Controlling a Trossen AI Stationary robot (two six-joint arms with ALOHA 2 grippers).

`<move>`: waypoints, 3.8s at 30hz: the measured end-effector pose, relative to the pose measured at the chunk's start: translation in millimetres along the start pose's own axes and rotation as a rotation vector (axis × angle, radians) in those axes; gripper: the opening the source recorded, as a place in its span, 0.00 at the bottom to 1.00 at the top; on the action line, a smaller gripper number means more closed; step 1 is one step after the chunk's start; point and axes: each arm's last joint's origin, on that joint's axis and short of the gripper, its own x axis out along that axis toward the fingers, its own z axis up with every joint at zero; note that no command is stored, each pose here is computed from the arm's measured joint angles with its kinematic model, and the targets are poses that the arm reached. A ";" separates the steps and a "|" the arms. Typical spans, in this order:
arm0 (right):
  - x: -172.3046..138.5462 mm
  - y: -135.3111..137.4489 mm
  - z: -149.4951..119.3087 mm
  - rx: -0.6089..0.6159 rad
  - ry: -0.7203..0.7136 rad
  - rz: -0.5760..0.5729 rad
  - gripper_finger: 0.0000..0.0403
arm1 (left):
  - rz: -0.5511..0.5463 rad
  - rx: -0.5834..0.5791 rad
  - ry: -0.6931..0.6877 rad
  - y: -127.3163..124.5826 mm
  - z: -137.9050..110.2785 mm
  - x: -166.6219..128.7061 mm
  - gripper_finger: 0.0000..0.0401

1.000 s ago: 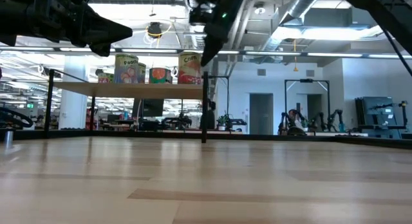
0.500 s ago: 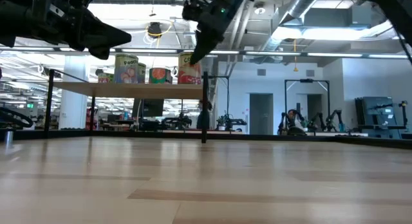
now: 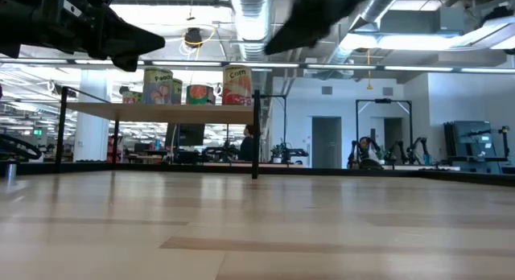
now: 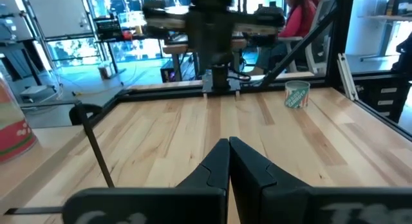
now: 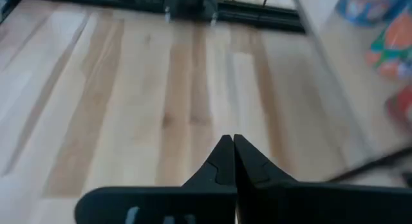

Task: Pick and place cans onto a shelf
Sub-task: Put the white can on the shelf aligned with the other light green

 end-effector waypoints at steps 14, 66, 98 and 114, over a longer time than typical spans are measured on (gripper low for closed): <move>-64.2 146.0 -55.1 0.308 0.197 -0.016 0.01 | 0.005 0.001 0.006 0.1 -0.6 0.0 0.00; -48.7 194.8 -59.2 0.330 0.871 -0.219 0.03 | 0.004 -0.064 0.062 -0.3 -6.1 -0.2 0.00; 196.1 72.5 19.6 -0.322 0.477 0.055 0.07 | 0.003 -0.052 0.110 -0.5 -10.8 -0.6 0.00; 179.9 78.6 37.3 -0.332 0.460 -0.017 0.33 | 0.003 -0.047 0.127 -0.6 -12.5 -0.8 0.00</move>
